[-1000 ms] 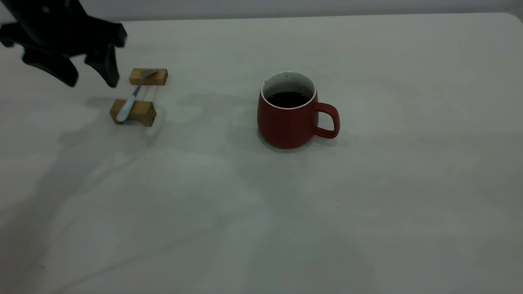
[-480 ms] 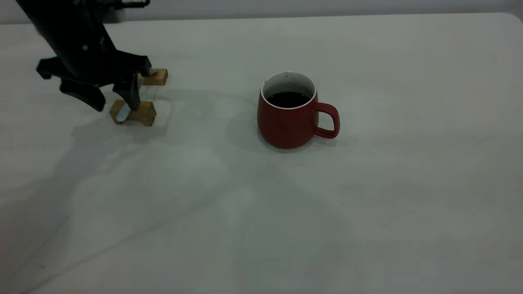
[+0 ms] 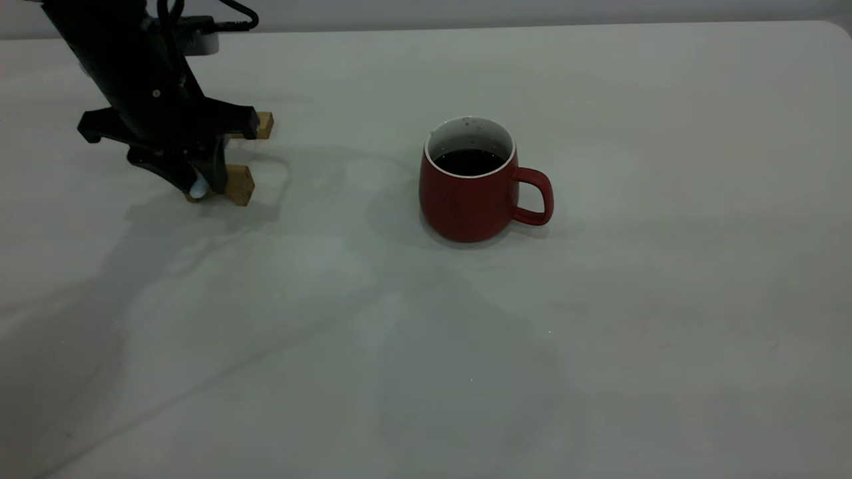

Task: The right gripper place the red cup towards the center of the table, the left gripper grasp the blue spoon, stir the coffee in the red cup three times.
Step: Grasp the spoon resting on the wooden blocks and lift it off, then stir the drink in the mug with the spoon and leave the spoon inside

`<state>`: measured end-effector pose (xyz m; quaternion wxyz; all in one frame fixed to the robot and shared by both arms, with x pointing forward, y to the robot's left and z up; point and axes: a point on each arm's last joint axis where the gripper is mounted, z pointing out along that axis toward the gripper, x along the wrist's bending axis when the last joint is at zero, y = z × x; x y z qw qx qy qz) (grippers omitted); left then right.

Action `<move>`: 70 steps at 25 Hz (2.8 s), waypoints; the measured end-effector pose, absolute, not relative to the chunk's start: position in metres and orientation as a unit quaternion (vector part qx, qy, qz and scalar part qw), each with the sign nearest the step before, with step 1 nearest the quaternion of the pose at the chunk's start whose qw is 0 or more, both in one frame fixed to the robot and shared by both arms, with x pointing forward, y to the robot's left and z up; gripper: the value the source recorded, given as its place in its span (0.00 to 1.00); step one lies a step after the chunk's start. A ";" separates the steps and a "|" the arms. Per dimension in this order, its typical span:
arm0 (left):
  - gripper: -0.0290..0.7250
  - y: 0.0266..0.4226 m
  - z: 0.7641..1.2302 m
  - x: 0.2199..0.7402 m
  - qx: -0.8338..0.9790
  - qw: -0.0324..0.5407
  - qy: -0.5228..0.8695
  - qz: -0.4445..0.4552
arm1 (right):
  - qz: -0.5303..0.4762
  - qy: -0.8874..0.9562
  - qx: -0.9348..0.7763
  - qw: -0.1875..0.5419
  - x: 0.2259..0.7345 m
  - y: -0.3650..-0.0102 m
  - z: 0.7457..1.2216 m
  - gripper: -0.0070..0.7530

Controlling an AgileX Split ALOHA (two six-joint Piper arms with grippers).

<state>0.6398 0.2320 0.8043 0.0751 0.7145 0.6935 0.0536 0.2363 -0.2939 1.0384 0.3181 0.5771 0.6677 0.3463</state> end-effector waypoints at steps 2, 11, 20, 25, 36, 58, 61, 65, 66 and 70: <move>0.29 0.232 0.804 0.640 0.714 0.076 0.693 0.055 | 0.346 0.668 0.577 0.318 0.236 -0.294 1.038 0.33; 0.27 0.228 0.829 0.650 0.698 0.068 0.712 0.038 | 0.346 0.668 0.577 0.318 0.236 -0.294 1.038 0.33; 0.27 0.180 0.929 0.658 0.408 0.142 0.879 -0.203 | 0.346 0.668 0.577 0.318 0.236 -0.294 1.038 0.33; 0.27 0.148 0.951 0.655 0.140 0.100 0.897 -0.407 | 0.346 0.668 0.577 0.318 0.236 -0.294 1.038 0.33; 0.27 0.100 0.949 0.651 0.007 0.029 0.839 -0.543 | 0.346 0.668 0.577 0.318 0.236 -0.294 1.038 0.33; 0.27 0.090 0.838 0.657 -0.057 -0.025 0.815 -0.576 | 0.346 0.668 0.577 0.318 0.236 -0.294 1.038 0.33; 0.27 0.091 0.841 0.654 -0.068 -0.053 0.827 -0.556 | 0.346 0.668 0.577 0.318 0.236 -0.294 1.038 0.33; 0.27 0.095 0.848 0.658 -0.036 -0.020 0.859 -0.510 | 0.346 0.668 0.577 0.318 0.236 -0.294 1.038 0.33; 0.27 0.095 0.849 0.660 -0.024 -0.006 0.861 -0.508 | 0.346 0.668 0.577 0.318 0.236 -0.294 1.038 0.33; 0.27 0.094 0.850 0.660 0.011 0.011 0.856 -0.517 | 0.346 0.668 0.577 0.318 0.236 -0.294 1.038 0.33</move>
